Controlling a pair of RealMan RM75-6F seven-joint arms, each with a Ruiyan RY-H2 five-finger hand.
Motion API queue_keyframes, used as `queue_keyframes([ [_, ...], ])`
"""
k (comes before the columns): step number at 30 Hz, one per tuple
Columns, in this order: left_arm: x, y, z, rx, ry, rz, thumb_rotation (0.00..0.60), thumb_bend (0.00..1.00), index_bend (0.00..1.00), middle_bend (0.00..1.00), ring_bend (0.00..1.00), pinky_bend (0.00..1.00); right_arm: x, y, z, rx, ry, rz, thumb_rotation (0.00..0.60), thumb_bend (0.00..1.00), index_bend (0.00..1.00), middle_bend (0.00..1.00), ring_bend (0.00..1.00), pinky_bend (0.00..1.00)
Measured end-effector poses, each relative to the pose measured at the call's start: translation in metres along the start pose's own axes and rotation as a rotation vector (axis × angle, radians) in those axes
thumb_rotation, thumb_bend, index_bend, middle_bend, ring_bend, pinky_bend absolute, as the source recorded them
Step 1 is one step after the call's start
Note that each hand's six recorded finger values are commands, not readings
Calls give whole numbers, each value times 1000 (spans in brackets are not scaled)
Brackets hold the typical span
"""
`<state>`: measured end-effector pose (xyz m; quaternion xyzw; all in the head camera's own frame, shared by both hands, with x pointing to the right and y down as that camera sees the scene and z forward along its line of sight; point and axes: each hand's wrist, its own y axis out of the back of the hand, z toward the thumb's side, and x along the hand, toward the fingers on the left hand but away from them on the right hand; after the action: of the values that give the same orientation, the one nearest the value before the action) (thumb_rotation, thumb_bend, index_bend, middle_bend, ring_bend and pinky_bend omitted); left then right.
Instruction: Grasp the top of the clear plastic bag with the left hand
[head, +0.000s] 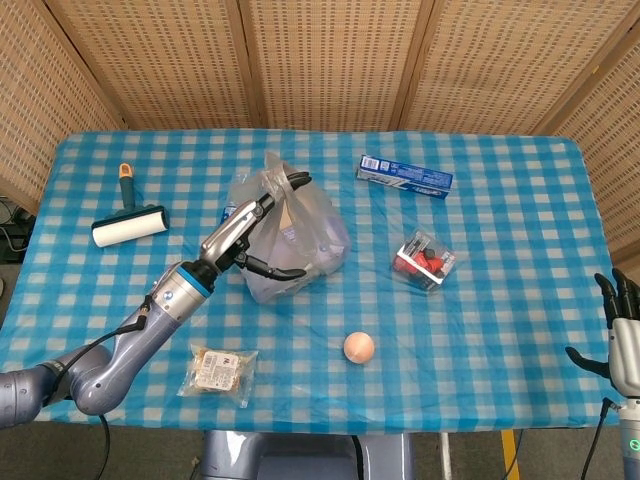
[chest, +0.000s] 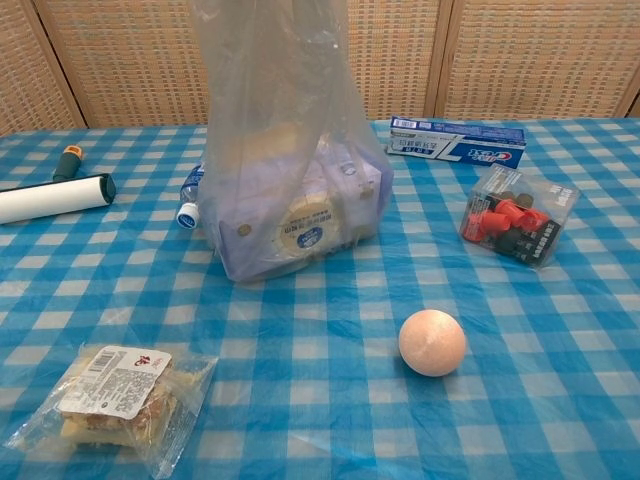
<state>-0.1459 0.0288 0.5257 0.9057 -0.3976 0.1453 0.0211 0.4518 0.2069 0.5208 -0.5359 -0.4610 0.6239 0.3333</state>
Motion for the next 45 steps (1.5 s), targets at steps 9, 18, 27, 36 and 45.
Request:
queue_keyframes([
  [9,21,-6,13,-229,-72,5,600,0,195,81,41,0,-1,-2,0,8,-5,4,600,0,0,0,0,0],
  [18,41,-24,18,-424,-70,-36,600,0,624,615,489,242,-1,-3,1,14,-5,5,600,0,0,0,0,0],
  [27,52,-44,12,-568,-3,-77,600,0,884,792,724,719,-2,-3,0,12,-7,5,600,0,0,0,0,0],
  [36,50,-41,7,-607,29,-99,600,213,1000,957,968,1000,-1,-2,-1,10,-7,2,600,0,0,0,0,0],
  [45,42,-16,11,-401,12,-34,600,948,1000,987,986,1000,-1,-3,1,9,0,8,600,0,0,0,0,0],
])
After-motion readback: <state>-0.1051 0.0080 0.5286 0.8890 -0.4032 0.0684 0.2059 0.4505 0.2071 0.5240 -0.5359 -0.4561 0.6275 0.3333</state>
